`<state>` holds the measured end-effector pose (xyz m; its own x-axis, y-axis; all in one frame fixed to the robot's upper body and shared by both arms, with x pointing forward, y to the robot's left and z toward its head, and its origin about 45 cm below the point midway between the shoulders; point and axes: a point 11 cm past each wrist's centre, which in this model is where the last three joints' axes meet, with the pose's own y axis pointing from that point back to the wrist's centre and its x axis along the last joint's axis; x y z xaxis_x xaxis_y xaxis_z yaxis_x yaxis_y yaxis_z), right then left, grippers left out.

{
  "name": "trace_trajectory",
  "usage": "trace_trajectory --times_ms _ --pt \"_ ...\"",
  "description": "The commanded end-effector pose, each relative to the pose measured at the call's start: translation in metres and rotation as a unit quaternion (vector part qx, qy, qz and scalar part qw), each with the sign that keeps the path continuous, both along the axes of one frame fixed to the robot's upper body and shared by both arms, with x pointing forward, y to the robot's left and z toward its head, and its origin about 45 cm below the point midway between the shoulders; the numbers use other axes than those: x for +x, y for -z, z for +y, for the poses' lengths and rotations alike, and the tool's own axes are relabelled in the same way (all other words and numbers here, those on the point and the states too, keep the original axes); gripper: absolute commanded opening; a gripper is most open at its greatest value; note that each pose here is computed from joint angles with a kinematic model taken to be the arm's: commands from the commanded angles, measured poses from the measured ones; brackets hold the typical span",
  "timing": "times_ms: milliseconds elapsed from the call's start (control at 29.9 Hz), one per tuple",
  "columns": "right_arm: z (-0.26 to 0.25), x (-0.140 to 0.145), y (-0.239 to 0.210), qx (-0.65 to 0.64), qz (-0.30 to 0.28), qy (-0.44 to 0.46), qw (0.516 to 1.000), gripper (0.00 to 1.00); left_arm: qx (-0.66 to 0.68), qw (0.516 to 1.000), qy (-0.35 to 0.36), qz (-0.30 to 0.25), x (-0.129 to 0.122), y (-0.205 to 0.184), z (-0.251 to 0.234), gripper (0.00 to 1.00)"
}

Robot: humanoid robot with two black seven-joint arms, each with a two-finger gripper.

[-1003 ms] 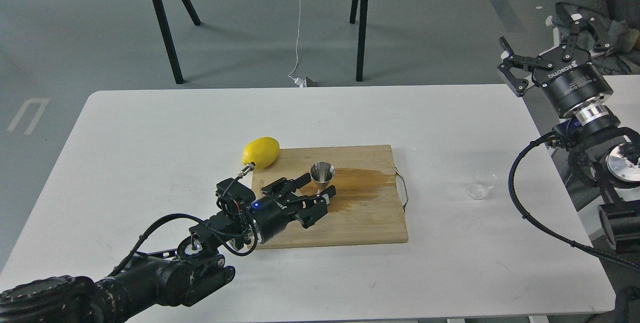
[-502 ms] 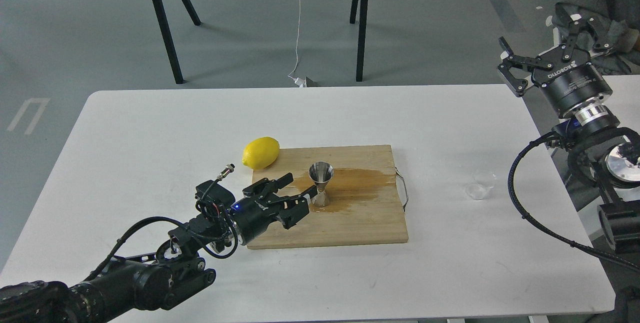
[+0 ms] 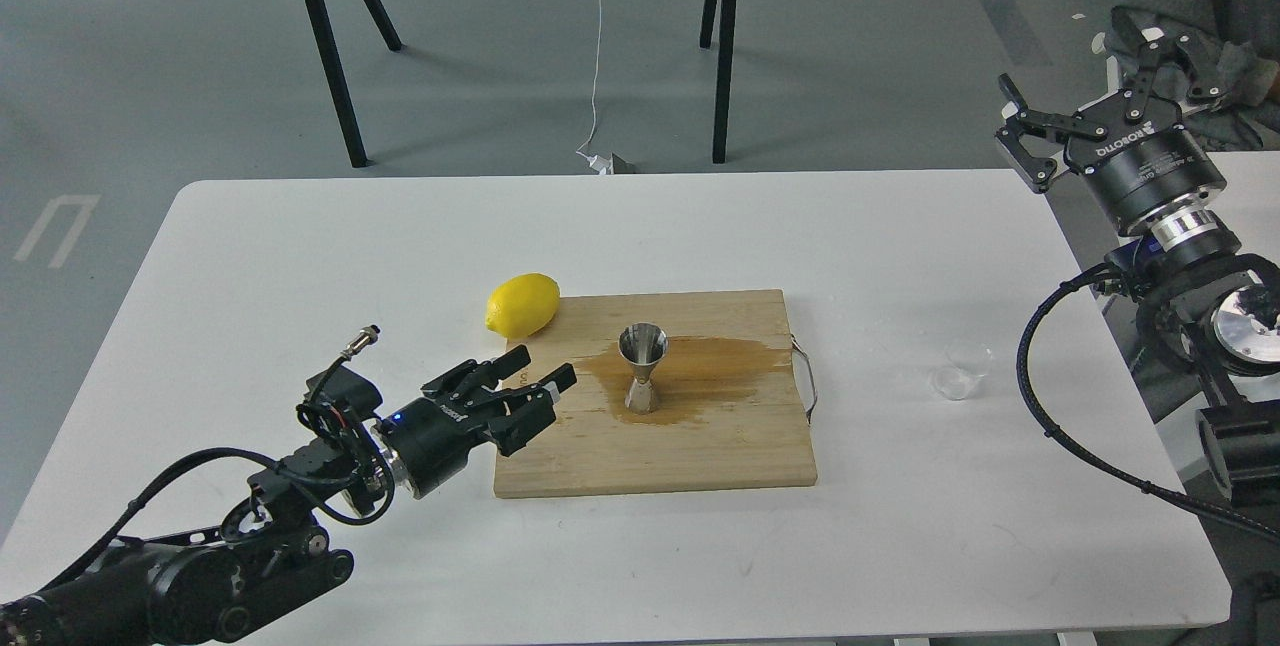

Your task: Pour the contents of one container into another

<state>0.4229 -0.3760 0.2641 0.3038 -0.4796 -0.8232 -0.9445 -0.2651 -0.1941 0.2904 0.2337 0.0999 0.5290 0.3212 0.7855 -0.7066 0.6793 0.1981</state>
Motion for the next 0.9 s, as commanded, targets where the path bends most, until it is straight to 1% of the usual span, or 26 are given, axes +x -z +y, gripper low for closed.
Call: trace_trajectory --times_ms 0,234,401,535,635,736,803,870 --pt "-0.005 0.000 -0.004 0.020 -0.006 0.008 1.000 0.99 -0.038 0.998 -0.019 0.051 0.004 -0.024 0.021 0.81" --pt "-0.014 -0.007 0.004 0.094 -0.001 0.021 0.995 0.99 -0.124 0.982 -0.001 0.144 0.029 -0.075 0.036 0.82" --pt "-0.023 -0.020 0.007 0.145 -0.008 0.032 0.989 0.99 -0.210 0.950 0.030 0.229 0.039 -0.110 0.051 0.83" --pt "-0.024 -0.039 0.012 0.184 -0.012 0.031 0.982 0.99 -0.288 0.935 -0.027 0.203 0.060 -0.136 0.085 0.85" --pt "-0.029 -0.058 0.011 0.210 -0.021 0.034 0.977 0.99 -0.394 0.895 -0.107 0.178 0.080 -0.151 0.132 0.86" --pt "-0.039 -0.078 0.018 0.234 0.013 0.055 0.971 0.99 -0.506 0.829 -0.185 0.152 0.090 -0.156 0.183 0.87" --pt "-0.045 -0.094 0.028 0.243 0.046 0.069 0.966 0.99 -0.549 0.796 -0.207 0.148 0.091 -0.155 0.198 0.88" --pt "-0.046 -0.111 0.039 0.252 0.084 0.080 0.961 0.99 -0.575 0.776 -0.214 0.142 0.091 -0.157 0.204 0.89"
